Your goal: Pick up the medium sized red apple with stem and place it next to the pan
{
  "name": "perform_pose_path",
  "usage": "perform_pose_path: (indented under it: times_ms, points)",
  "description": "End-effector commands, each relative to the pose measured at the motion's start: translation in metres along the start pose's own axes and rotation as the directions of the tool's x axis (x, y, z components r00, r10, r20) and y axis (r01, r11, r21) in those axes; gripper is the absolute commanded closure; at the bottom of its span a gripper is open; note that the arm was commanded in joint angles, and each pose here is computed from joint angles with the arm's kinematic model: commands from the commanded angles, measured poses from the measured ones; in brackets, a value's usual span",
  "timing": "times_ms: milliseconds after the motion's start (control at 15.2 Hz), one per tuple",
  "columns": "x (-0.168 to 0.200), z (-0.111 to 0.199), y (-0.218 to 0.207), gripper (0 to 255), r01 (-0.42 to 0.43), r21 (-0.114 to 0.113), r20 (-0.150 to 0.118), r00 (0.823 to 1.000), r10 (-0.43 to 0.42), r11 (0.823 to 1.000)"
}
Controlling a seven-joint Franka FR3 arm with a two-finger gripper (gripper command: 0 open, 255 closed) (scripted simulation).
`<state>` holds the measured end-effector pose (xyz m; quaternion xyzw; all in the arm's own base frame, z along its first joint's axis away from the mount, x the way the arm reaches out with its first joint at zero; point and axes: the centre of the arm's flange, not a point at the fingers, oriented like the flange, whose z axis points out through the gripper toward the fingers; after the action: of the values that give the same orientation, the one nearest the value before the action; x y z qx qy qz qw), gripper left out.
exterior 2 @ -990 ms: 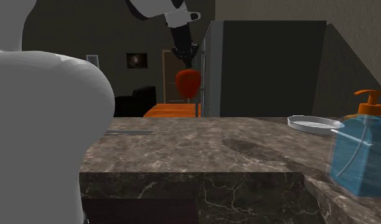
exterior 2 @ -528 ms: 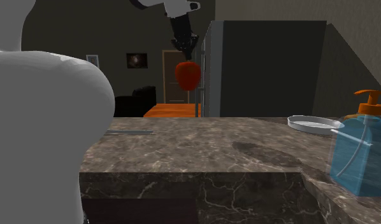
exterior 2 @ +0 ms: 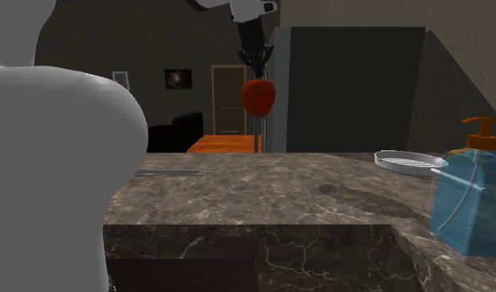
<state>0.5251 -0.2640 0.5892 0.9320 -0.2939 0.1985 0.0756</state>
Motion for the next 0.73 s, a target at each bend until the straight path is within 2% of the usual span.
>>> perform_pose_path:
  times_ms: [0,660]
  points:
    - [0.011,0.012,0.023,255,0.001,0.0,-0.001,1.0,-0.001,1.0]
    - [0.061,0.078,0.127,255,0.001,0.0,-0.001,1.0,-0.001,1.0]
